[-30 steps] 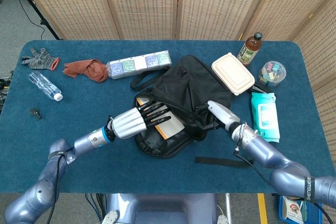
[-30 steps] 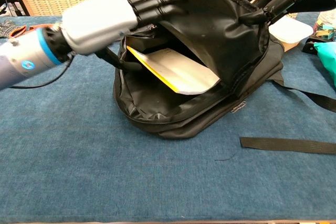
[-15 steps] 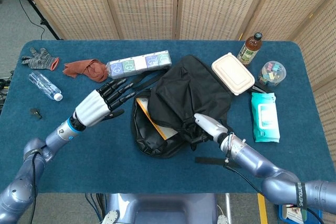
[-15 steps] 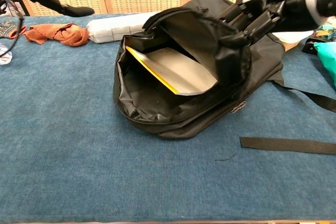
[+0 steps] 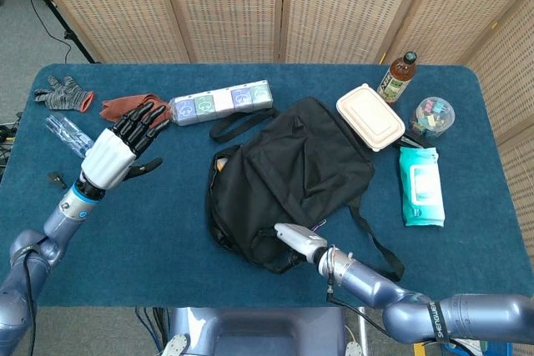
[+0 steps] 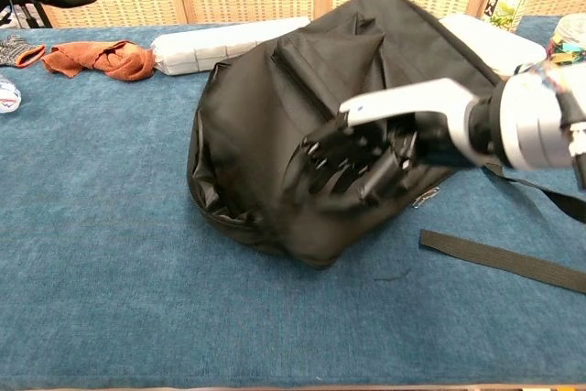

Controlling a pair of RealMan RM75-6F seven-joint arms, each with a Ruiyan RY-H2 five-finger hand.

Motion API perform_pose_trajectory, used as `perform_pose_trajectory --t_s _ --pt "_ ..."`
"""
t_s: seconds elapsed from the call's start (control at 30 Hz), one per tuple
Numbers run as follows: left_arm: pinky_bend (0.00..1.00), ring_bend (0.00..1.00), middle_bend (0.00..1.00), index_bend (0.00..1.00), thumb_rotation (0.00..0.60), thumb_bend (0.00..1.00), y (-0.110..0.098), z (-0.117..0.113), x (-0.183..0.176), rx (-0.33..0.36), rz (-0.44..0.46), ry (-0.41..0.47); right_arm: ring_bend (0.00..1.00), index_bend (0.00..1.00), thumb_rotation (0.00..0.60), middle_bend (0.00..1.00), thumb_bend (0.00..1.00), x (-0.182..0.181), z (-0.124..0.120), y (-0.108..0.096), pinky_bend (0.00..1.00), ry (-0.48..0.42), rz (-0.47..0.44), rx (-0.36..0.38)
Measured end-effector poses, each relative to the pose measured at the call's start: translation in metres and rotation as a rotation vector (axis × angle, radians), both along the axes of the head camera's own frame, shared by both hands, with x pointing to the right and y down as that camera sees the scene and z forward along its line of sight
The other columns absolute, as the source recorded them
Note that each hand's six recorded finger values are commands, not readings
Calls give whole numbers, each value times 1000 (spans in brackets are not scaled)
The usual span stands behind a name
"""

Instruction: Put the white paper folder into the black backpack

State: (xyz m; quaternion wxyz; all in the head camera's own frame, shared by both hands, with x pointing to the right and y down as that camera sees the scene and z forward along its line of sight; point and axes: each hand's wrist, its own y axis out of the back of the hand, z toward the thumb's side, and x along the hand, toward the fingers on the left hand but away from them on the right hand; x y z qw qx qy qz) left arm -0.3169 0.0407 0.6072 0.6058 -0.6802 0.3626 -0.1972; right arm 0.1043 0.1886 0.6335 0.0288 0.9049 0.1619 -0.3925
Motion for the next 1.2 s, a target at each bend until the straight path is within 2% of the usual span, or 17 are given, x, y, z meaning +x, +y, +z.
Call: perform_pose_trajectory --t_s 0.1,0.17,0.37,0.53,0.73,0.93,1.07,1.2 --pt "209 0 0 0 600 143 0 1 -7 -12 -27 2 0 0 600 0 0 -2 3 9 0 -2 -40 -26" --pt "209 0 0 0 600 143 1 2 -12 -23 -44 7 0 0 600 0 0 -2 4 8 0 -7 -40 -17" --pt "209 0 0 0 600 143 3 6 -24 -57 -93 21 0 0 600 0 0 14 0 -17 0 -5 42 90" --pt "207 0 0 0 600 143 5 11 -36 -88 -132 8 0 0 600 0 0 38 0 -33 0 36 67 135" --pt "101 0 0 0 600 142 9 22 -63 -164 -202 -50 0 0 600 0 0 67 0 -43 0 90 66 218" --pt "90 0 0 0 600 138 20 24 -87 -229 -266 -63 0 0 600 0 0 104 -2 -56 0 166 59 371" --pt "62 0 0 0 600 138 32 21 -102 -285 -327 -63 0 0 600 0 0 146 -4 -65 0 253 52 523" --pt "40 0 0 0 600 138 47 16 -111 -351 -396 -56 0 0 600 0 0 192 -5 -68 0 353 46 641"
